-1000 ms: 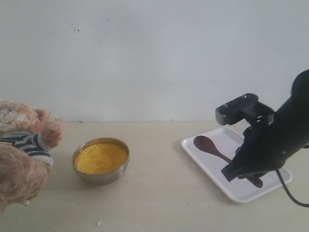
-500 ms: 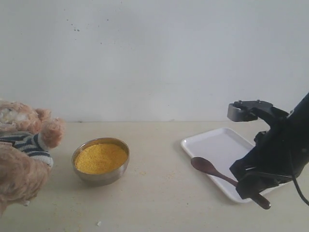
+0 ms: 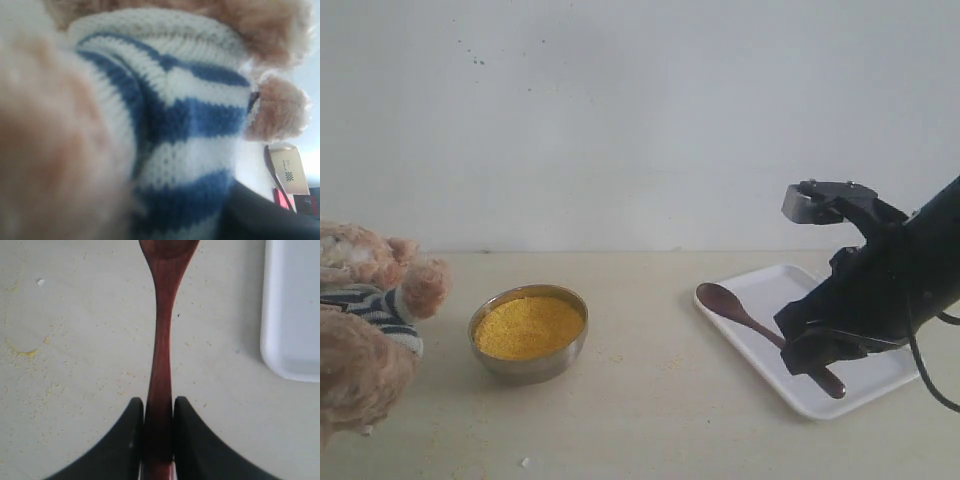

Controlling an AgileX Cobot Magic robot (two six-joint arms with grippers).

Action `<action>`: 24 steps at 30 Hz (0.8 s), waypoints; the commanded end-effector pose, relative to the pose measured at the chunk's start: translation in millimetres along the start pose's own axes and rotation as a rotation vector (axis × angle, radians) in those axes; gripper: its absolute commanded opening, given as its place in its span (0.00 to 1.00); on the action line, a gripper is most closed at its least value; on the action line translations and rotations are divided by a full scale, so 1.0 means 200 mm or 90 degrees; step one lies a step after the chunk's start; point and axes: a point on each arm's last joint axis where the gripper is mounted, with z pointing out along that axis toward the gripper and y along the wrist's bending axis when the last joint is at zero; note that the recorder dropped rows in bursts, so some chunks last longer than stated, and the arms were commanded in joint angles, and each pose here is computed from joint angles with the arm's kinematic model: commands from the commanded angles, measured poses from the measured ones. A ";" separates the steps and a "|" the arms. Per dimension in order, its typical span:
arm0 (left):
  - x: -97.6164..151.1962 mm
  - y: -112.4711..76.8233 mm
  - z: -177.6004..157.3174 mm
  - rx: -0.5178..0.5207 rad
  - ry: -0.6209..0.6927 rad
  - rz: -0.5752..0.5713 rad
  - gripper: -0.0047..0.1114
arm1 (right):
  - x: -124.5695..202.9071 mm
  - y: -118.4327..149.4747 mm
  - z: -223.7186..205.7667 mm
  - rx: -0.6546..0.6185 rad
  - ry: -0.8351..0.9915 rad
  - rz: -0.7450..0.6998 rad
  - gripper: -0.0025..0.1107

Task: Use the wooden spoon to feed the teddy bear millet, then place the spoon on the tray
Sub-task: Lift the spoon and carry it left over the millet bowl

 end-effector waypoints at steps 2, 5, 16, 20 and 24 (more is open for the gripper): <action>-0.01 0.02 0.00 -0.022 -0.009 0.001 0.07 | -0.02 0.09 0.02 0.031 0.001 -0.112 0.02; -0.01 0.02 0.00 -0.024 -0.008 0.000 0.07 | -0.04 0.16 0.05 0.073 -0.010 -0.195 0.02; -0.01 0.02 0.00 -0.028 -0.009 -0.001 0.07 | -0.26 0.43 -0.02 0.243 -0.074 -0.430 0.02; -0.01 0.02 0.00 -0.028 -0.009 -0.001 0.07 | -0.41 0.60 0.02 0.323 -0.038 -0.571 0.02; -0.01 0.02 0.00 -0.028 -0.009 0.001 0.07 | -0.54 0.67 0.17 0.414 0.026 -0.660 0.02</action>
